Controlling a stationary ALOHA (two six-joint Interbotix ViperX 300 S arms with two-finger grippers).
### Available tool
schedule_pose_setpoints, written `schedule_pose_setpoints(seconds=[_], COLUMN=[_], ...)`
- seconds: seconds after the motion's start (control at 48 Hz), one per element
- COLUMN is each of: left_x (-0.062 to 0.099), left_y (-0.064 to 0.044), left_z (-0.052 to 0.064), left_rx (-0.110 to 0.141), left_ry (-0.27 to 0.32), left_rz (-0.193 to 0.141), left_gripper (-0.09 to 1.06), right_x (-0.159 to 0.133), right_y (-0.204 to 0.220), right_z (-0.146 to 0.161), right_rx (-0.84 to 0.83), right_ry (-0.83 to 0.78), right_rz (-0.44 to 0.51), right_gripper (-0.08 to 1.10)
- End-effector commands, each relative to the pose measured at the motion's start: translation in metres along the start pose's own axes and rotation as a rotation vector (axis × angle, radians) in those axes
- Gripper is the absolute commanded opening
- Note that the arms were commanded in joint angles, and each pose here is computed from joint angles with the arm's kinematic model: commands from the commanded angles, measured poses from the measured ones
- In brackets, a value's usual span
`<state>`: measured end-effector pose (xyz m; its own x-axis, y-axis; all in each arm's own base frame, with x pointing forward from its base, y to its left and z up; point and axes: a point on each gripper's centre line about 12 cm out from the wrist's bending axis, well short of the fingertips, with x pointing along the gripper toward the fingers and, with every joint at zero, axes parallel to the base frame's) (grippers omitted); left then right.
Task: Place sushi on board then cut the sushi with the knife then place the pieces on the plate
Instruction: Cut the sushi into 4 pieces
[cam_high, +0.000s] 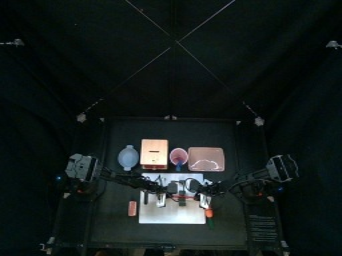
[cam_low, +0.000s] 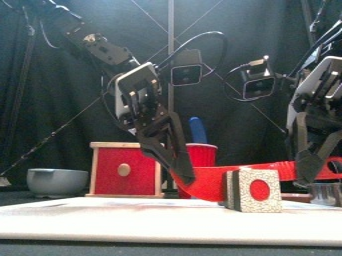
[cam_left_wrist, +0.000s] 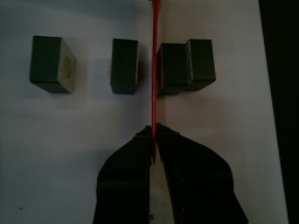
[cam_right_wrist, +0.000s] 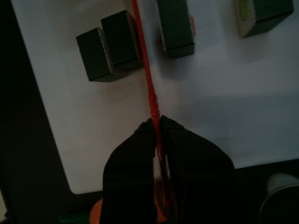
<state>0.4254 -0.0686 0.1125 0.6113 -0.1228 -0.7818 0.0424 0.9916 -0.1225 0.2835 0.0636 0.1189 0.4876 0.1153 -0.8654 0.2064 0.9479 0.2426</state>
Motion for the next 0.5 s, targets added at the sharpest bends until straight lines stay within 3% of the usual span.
schedule_pose_setpoints(seconds=[0.021,0.271,0.5], left_x=[-0.007,-0.015,-0.038], left_y=[-0.012,-0.01,-0.012], left_z=[0.005,0.012,0.023], left_rx=[0.002,0.01,0.055], left_ry=[-0.012,-0.031,-0.037], left_rz=[-0.022,-0.021,-0.019], left_gripper=[0.49,0.49,0.49], right_x=[-0.003,-0.013,-0.036], right_y=[0.005,0.005,0.004], right_z=[-0.004,0.004,0.014], right_rx=[0.006,-0.018,-0.032], right_ry=[0.012,-0.015,-0.047], right_rz=[0.012,0.011,0.005], right_gripper=[0.33,0.33,0.33])
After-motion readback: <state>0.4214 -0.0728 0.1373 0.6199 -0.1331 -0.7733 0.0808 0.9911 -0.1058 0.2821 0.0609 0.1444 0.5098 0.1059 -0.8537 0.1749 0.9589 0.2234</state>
